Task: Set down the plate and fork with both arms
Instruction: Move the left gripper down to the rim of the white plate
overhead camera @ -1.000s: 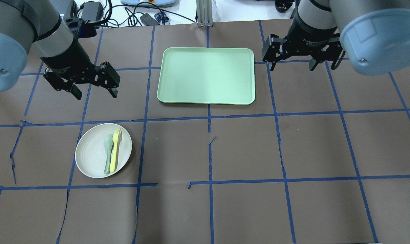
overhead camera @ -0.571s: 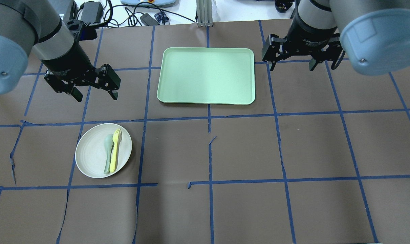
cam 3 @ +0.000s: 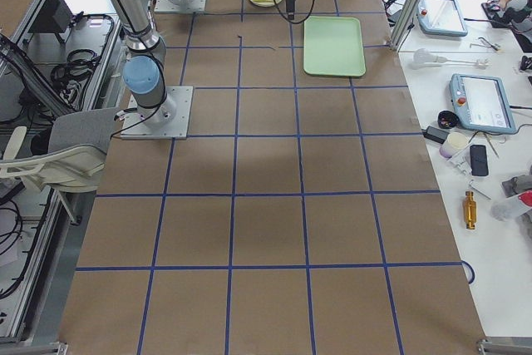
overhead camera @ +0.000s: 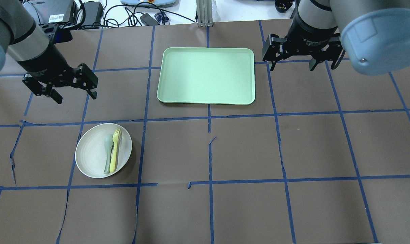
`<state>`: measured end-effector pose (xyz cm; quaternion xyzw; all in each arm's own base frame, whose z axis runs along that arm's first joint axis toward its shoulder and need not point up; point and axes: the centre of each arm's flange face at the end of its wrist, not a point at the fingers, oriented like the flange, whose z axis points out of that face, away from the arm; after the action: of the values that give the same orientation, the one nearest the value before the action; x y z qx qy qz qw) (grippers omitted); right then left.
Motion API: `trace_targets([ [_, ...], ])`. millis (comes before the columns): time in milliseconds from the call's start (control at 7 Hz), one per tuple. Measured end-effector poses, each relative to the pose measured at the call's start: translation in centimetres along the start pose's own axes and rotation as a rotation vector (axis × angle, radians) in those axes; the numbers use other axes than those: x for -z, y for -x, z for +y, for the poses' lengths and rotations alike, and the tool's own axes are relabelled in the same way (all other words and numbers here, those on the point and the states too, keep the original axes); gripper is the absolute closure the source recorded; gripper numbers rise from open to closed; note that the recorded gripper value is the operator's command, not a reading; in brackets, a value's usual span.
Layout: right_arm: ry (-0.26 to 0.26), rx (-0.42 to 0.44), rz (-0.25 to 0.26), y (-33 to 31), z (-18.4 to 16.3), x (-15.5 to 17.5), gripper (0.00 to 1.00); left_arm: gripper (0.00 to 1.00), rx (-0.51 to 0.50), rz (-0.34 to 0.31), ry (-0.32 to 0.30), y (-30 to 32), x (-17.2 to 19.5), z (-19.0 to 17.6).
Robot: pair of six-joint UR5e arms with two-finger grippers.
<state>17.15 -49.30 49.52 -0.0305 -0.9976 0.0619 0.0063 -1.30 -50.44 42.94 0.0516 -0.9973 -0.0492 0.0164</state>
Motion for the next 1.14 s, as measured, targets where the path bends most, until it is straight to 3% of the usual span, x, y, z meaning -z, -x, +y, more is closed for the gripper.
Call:
trace_targets([
  [429,0.0,0.0,0.0,0.0,0.0,0.0,0.0,0.0,0.004,0.064,0.102,10.4,-6.5,-0.6],
  [1000,0.002,0.001,0.0,0.1,-0.1,-0.2,0.0,0.01,-0.069,0.12,0.155,14.6,-18.0,-1.0],
  [1143,0.003,0.001,0.0,0.1,-0.1,-0.2,0.0,0.1,-0.073,0.132,0.173,15.1,-19.9,-1.3],
])
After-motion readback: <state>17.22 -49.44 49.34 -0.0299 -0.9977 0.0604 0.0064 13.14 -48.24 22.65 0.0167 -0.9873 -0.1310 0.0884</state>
